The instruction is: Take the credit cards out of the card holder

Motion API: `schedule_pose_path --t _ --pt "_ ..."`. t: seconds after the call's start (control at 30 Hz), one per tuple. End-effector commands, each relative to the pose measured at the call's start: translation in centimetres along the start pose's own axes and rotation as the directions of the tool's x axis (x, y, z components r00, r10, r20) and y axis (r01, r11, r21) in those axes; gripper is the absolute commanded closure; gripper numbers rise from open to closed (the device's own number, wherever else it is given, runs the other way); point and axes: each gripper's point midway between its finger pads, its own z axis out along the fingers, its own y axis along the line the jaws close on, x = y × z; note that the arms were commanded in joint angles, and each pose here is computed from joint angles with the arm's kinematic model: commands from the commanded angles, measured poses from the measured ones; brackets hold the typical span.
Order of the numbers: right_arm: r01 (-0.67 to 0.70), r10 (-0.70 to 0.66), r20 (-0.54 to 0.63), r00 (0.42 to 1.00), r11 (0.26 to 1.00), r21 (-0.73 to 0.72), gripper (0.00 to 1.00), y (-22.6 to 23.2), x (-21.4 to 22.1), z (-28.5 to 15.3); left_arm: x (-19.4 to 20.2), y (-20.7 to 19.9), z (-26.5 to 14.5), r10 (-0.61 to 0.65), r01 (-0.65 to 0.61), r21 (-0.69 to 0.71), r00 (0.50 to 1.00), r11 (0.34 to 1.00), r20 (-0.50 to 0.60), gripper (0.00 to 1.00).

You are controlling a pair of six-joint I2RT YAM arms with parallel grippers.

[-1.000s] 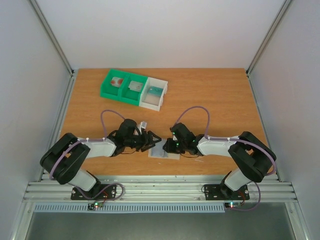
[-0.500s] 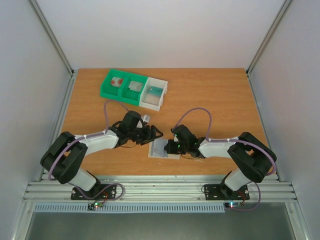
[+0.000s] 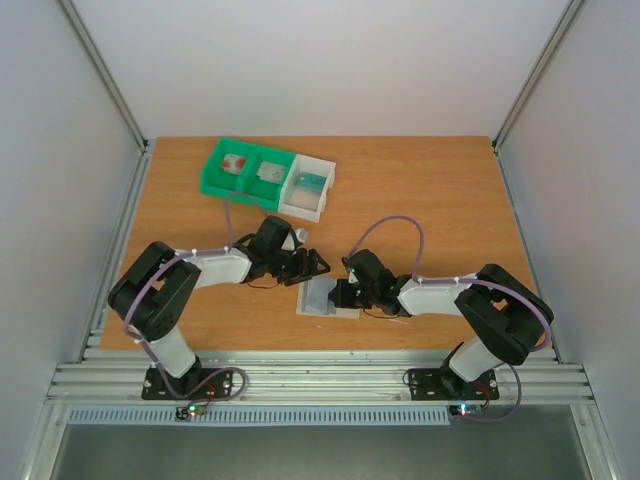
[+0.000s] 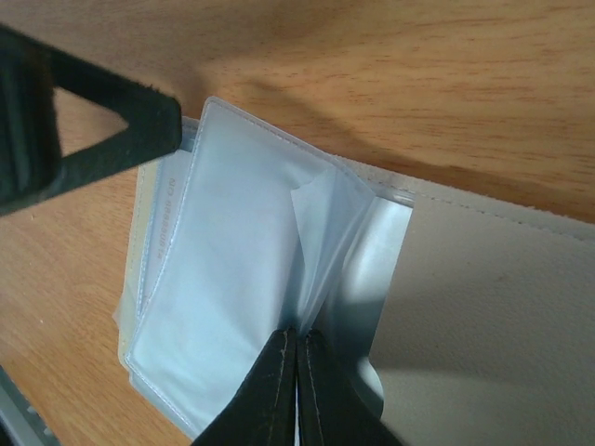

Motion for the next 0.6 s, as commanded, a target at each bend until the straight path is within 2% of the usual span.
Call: schedule_pose_path --t 0.0,0.27,0.57 --pt "0.008 -0.007 -0.031 0.999 0.999 0.048 0.95 -1.8 1.1 0.5 -1.4 -0.6 0.6 0.042 -0.042 0.025 0.999 0.999 0.010 0.29" --pt "0.011 -0.009 -0.026 1.000 0.999 0.054 0.94 -2.1 1.0 0.5 0.1 0.3 1.7 0.003 -0.001 0.026 0.996 1.000 -0.089 0.29" --pt "0.005 -0.005 -0.017 1.000 0.999 0.046 0.91 -1.9 0.6 0.3 1.3 -2.1 0.6 -0.015 0.033 0.154 0.993 0.988 -0.113 0.31"
